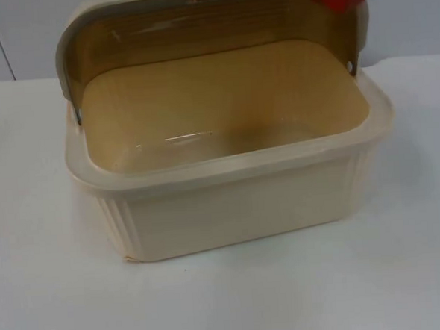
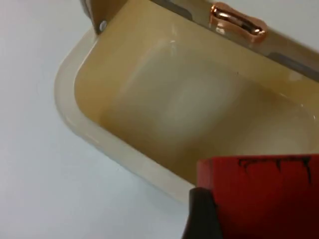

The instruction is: Open the box lid with the left hand, place the block into the box with the right hand, then close the box lid with the left hand.

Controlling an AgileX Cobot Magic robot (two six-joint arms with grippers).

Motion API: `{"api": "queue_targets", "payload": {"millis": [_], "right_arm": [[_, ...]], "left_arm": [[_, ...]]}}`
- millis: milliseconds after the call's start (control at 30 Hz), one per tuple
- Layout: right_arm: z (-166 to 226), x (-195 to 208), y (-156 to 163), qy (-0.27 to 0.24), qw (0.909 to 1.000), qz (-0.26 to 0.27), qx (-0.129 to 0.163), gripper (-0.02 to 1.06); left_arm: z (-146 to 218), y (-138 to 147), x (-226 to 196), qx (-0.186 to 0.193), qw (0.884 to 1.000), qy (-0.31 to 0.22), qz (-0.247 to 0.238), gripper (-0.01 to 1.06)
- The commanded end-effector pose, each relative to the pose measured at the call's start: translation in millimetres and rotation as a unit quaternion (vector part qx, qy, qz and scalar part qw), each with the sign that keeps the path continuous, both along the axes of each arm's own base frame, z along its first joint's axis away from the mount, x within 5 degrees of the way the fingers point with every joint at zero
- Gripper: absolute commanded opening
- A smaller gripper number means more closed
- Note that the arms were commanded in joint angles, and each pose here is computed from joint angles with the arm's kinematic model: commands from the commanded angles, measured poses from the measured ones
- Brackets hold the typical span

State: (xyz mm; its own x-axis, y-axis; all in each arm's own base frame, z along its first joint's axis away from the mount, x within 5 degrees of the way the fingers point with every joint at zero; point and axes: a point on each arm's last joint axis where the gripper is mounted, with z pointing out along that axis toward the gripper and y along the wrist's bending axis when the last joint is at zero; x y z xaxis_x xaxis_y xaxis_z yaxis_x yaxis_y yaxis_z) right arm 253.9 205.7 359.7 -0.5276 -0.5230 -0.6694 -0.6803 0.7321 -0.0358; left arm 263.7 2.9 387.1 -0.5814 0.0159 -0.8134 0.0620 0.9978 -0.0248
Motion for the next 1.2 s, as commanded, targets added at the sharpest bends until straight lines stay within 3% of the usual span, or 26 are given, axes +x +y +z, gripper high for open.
{"api": "queue_targets", "payload": {"millis": [0, 100, 167, 300, 500, 800, 1167], "right_arm": [[-6, -2, 4, -0.029, 0.9994, -0.013, 0.017, 0.0], [-43, -2, 8, -0.055, 0.9969, -0.032, 0.046, 0.0], [-51, -1, 7, -0.072, 0.9954, -0.034, 0.052, 0.0], [-71, 2, 4, -0.123, 0.9865, -0.039, 0.1, 0.0], [-85, 21, -3, -0.13, 0.9846, -0.052, 0.104, 0.0], [-125, 41, 1, -0.093, 0.9895, -0.063, 0.09, 0.0], [-162, 52, 12, -0.054, 0.9908, -0.07, 0.102, 0.0]], "left_arm": [[3, -3, -3, -0.003, 1.0, -0.008, -0.007, 1.05], [2, -3, -3, -0.003, 1.0, -0.006, -0.007, 1.05], [2, -3, -3, -0.003, 1.0, -0.006, -0.007, 1.05], [2, -3, -4, -0.004, 1.0, -0.003, -0.007, 1.05], [2, -3, -4, -0.004, 1.0, -0.003, -0.007, 1.05], [2, -3, -4, -0.004, 1.0, -0.003, -0.007, 1.05], [1, -3, -4, -0.002, 1.0, 0.001, -0.008, 1.05]]}}
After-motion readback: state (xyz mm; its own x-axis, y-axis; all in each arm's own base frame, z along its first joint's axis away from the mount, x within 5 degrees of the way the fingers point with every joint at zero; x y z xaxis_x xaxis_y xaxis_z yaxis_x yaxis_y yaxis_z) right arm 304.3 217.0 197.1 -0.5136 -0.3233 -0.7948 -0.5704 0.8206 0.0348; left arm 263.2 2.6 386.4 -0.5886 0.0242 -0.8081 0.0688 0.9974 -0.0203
